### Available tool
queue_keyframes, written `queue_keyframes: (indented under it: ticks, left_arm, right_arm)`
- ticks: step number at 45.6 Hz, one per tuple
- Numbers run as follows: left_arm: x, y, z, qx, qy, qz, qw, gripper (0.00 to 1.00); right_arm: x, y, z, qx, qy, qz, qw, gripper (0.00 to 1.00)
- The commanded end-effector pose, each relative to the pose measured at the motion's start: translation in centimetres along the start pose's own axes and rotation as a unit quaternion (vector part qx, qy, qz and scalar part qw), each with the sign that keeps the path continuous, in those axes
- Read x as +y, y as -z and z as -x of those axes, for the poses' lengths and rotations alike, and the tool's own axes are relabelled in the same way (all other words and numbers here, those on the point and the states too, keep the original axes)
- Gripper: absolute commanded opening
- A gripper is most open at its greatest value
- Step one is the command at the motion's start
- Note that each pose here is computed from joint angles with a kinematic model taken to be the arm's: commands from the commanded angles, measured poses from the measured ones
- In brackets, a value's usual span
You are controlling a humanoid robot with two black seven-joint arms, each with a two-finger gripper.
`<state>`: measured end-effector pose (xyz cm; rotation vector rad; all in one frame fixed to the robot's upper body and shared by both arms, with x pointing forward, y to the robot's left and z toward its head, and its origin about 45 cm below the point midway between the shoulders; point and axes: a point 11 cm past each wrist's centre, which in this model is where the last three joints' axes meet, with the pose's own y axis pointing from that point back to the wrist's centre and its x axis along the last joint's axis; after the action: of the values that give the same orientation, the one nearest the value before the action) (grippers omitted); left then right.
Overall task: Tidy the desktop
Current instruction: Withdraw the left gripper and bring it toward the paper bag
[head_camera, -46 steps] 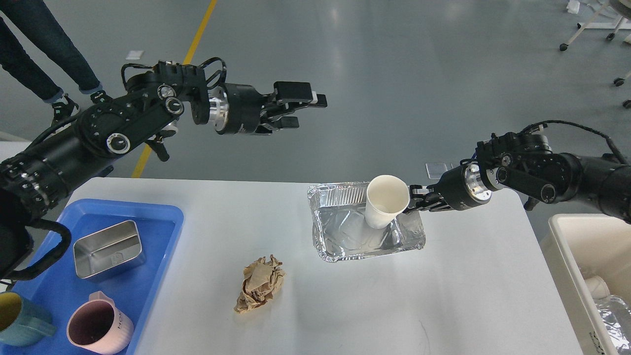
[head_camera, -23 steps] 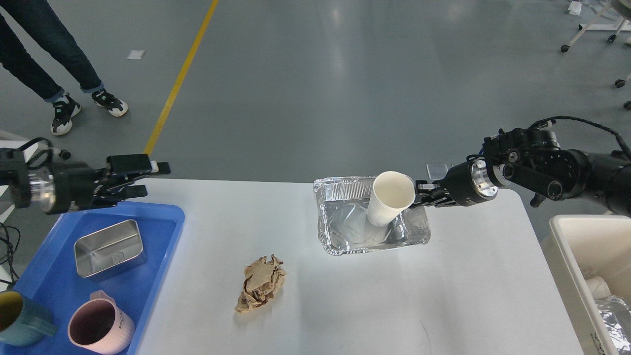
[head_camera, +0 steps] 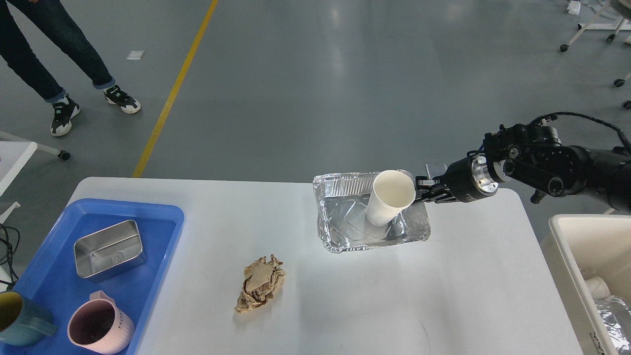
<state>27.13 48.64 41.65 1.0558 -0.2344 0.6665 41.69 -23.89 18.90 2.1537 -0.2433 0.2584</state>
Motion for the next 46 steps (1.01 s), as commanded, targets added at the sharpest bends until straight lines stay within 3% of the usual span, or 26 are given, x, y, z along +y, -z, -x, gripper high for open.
queue_keyframes:
  ticks: [1,5,12,26,33,46]
  left_arm:
    - [-0.2,0.3,0.0,-0.002,0.007,-0.022,1.0,0.97]
    - [-2.4,0.3,0.5,-0.006,0.025,-0.03,0.999,0.97]
    - [-11.2,-2.5,2.4,-0.035,0.067,-0.01,0.997,0.97]
    - [-27.4,-10.0,11.7,-0.131,0.192,-0.003,0.973,0.97]
    - [-30.9,-12.3,15.2,-0.147,0.229,-0.006,0.962,0.98]
    - [-33.8,-12.4,19.3,-0.138,0.265,-0.016,0.954,0.98]
  right_arm:
    - [0.0,0.0,0.0,0.0,0.0,0.0,1.0,0.0]
    - [0.0,0.0,0.0,0.0,0.0,0.0,1.0,0.0]
    - [-0.2,-0.1,0.3,-0.002,0.002,0.0,1.0,0.0]
    - [0.2,-0.4,0.1,-0.004,-0.001,0.002,1.0,0.0]
    - [0.5,-0.9,0.2,-0.009,-0.003,0.005,1.0,0.0]
    - [0.5,-1.5,0.5,-0.014,-0.003,0.007,1.0,0.0]
